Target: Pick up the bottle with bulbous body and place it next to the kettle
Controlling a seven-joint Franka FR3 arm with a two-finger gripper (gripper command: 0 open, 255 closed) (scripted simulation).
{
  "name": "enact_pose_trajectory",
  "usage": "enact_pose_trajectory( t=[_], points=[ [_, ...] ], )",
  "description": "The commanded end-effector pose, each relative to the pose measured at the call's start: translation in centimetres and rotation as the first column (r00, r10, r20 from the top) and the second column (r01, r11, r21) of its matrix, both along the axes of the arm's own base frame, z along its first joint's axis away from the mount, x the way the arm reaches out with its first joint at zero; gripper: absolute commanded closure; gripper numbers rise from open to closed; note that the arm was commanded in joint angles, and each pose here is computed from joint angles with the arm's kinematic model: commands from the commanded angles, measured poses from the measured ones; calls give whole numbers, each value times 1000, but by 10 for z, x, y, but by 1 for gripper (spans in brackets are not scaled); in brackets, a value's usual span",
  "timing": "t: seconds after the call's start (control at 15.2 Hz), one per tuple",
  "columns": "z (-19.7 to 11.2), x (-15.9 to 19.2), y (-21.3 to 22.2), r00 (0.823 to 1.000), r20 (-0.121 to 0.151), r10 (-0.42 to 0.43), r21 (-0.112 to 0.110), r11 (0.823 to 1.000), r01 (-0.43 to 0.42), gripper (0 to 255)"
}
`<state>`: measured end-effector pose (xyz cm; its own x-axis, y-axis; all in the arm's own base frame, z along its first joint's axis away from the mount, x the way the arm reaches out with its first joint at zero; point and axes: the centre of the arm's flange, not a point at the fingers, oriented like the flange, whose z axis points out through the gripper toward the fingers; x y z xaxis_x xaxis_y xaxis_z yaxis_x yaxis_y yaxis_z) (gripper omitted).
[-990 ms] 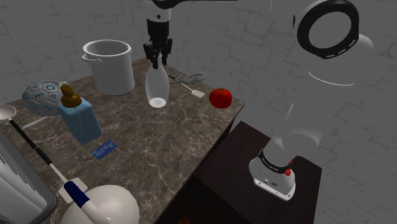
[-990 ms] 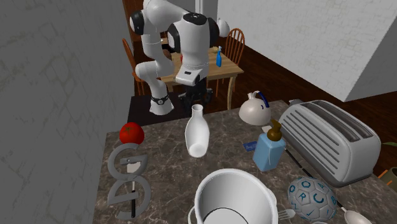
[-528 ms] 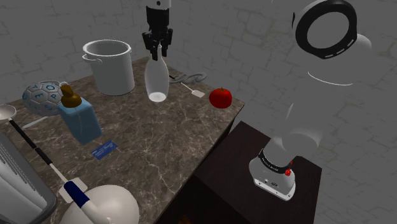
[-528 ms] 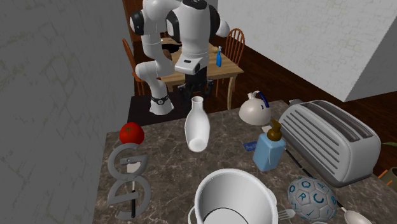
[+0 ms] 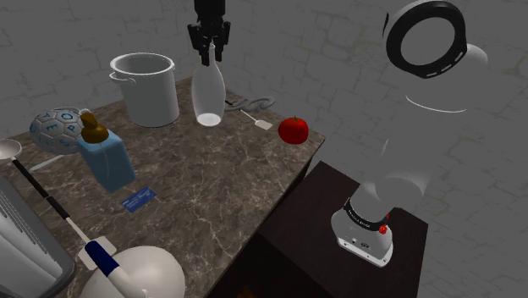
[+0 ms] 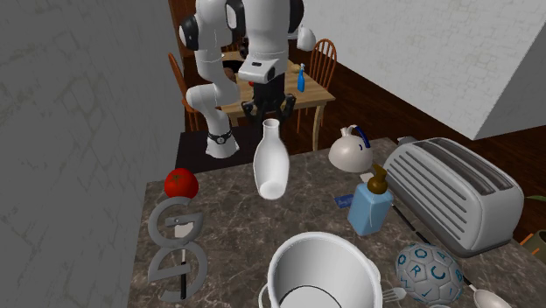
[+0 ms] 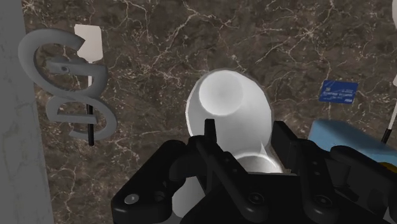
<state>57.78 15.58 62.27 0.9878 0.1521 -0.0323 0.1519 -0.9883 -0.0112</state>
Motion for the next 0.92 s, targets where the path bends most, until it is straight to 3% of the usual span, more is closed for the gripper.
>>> enact_pose_trajectory(
  t=[0.0,0.86],
  points=[
    [10,0,0,1000,0,0,0,1000,0,255],
    [79,0,0,1000,0,0,0,1000,0,255]
  ],
)
